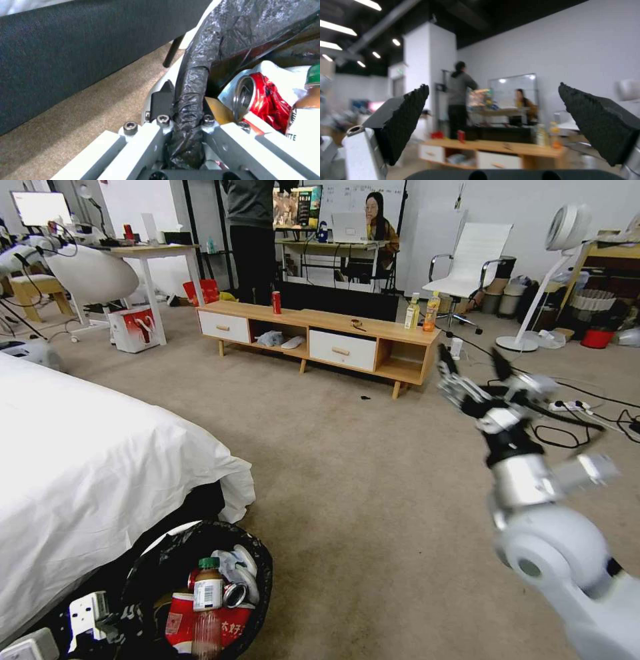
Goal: Pick up the trash bin and place the garbage on the floor into it.
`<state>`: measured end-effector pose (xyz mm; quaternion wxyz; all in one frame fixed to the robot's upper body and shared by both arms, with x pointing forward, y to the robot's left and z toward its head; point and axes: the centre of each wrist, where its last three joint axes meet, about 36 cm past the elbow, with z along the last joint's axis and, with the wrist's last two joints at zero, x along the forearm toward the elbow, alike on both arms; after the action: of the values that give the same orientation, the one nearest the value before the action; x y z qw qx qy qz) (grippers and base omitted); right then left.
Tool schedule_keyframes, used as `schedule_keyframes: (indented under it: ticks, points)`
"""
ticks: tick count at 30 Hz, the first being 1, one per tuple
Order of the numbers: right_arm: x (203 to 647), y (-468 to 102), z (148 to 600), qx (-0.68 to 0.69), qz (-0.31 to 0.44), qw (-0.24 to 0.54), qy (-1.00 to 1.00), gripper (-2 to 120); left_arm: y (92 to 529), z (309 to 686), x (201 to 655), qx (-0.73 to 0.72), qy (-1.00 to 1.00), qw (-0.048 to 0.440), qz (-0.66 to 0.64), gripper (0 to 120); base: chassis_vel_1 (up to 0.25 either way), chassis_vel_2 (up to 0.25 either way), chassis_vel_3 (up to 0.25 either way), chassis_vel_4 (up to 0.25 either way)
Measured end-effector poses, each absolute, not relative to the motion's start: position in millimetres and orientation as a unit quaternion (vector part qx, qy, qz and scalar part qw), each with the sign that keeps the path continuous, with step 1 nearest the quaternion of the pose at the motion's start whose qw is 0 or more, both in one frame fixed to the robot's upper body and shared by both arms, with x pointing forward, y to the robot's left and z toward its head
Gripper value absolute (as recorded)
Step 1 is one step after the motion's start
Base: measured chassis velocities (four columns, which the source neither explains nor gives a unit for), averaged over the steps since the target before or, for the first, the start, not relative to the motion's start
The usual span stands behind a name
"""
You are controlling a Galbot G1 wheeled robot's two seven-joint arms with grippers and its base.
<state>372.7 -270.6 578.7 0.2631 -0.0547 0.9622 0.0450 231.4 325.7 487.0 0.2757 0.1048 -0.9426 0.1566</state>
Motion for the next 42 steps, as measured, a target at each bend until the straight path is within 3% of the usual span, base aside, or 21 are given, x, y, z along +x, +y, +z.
schedule_keyframes:
  ticks: [9, 17, 42]
  points:
    - [322.2, -279.1, 518.3, -0.024, -0.03, 0.23, 0.972, 100, 319.4, 484.3, 232.6, 0.095, -0.944, 0.278, 0.151, 1, 0.0, 0.0, 0.0, 0.0]
    - [301.9, -277.3, 492.3, -0.013, -0.075, 0.216, 0.973, 100, 316.1, 483.8, 233.7, 0.086, -0.945, 0.278, 0.151, 1, 0.0, 0.0, 0.0, 0.0]
    - [294.1, -272.0, 456.5, 0.005, -0.074, 0.175, 0.982, 100, 313.6, 483.9, 234.2, 0.068, -0.949, 0.275, 0.14, 1, 0.0, 0.0, 0.0, 0.0]
